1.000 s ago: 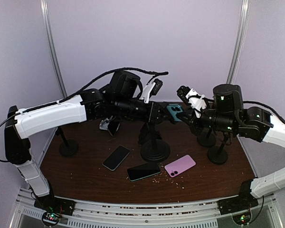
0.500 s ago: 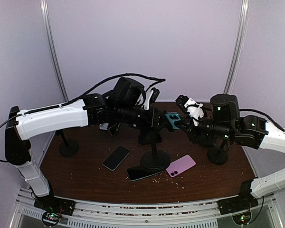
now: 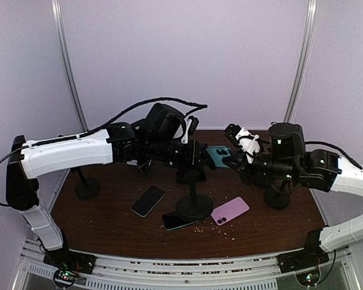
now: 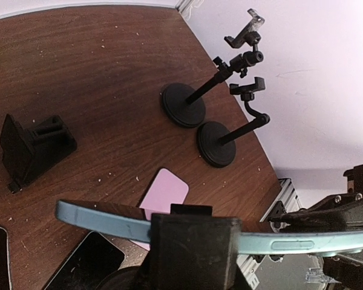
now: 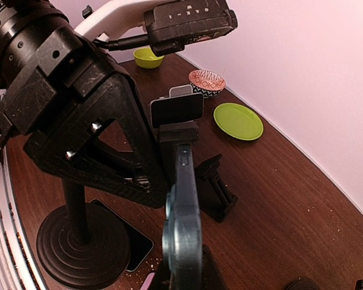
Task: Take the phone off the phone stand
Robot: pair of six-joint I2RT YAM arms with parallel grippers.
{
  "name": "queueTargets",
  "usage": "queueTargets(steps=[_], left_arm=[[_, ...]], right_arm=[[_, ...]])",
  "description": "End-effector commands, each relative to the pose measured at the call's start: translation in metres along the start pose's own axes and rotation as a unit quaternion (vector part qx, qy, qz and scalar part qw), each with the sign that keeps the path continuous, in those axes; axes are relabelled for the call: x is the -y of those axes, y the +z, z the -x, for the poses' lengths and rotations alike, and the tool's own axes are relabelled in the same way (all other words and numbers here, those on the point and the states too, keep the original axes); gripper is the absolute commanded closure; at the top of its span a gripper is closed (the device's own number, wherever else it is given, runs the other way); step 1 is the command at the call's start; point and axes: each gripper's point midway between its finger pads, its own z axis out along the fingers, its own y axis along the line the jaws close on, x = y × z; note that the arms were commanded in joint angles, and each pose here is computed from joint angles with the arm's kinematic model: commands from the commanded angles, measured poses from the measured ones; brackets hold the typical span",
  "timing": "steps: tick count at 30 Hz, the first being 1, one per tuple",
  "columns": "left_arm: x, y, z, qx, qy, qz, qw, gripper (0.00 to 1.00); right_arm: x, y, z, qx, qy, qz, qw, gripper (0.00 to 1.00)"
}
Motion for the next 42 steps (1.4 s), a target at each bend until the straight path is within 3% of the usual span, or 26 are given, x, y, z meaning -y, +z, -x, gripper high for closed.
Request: queueTargets(steps=[1, 42], left_arm=[[-0.025, -0.017, 0.042, 0.079, -0.033, 0.047, 0.995, 1.0], [-0.068, -0.019, 0.053, 0.072, -0.018, 0.099, 0.992, 1.0]], right_arm=[[-0.015, -0.023, 0.044, 0.084, 0.016, 0.047, 0.995, 1.0], [-0.003, -0.029, 0.047, 0.083, 0.014, 0.016, 0.996, 1.0]])
